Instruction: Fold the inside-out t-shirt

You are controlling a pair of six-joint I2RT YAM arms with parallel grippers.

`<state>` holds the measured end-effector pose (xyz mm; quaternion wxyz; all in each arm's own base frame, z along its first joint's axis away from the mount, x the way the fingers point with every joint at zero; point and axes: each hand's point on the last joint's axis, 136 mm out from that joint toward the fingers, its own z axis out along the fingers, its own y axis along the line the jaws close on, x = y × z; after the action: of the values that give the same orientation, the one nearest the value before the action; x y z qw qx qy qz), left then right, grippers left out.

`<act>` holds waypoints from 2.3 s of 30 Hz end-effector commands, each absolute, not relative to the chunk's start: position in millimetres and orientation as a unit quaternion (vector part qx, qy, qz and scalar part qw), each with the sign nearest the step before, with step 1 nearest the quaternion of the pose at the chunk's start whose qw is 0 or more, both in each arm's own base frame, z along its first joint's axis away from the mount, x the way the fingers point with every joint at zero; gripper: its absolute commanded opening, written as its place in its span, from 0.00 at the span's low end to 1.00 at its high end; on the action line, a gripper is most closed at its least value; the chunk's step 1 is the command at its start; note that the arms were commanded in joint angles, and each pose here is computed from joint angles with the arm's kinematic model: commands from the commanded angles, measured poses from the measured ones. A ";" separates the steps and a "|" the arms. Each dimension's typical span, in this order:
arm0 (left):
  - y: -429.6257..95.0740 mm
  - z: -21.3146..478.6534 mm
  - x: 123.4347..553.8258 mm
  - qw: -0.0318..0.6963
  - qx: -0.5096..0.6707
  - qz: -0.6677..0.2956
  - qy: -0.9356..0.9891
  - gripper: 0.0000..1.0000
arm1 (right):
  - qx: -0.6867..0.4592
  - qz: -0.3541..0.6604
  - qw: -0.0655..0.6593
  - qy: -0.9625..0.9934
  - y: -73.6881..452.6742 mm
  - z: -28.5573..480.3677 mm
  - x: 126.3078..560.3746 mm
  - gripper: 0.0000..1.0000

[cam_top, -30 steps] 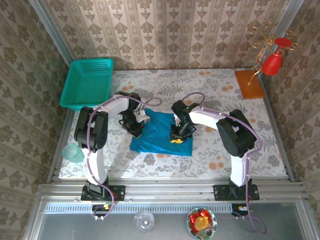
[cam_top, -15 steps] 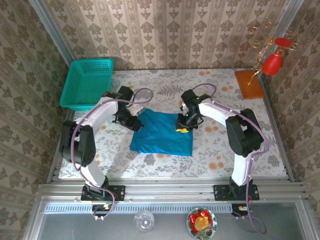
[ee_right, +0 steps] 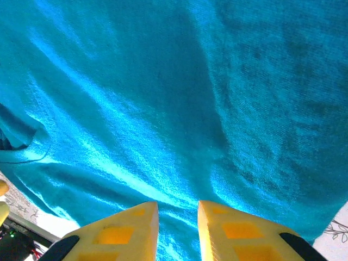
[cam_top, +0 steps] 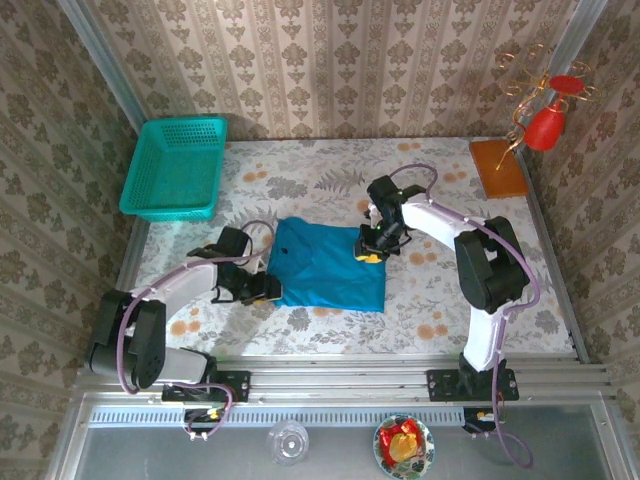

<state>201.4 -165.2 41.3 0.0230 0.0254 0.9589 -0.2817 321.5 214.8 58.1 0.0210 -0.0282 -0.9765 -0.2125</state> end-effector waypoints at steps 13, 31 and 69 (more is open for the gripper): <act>-170.4 32.1 200.9 0.009 -0.001 -0.296 0.955 0.34 | -0.037 -0.177 0.063 -0.981 191.8 57.4 240.0 0.28; -178.8 29.2 189.5 -0.002 0.007 -0.289 0.957 0.31 | -0.049 -0.173 0.112 -0.977 192.8 10.4 214.5 0.28; -166.1 70.8 220.9 0.076 0.047 -0.205 0.975 0.01 | -0.055 -0.160 0.124 -0.978 185.8 -5.1 204.6 0.28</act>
<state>220.6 -174.5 62.6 0.0676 0.0287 0.9693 -0.2346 217.0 193.2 14.8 0.1039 -0.0472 -0.9766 -0.1821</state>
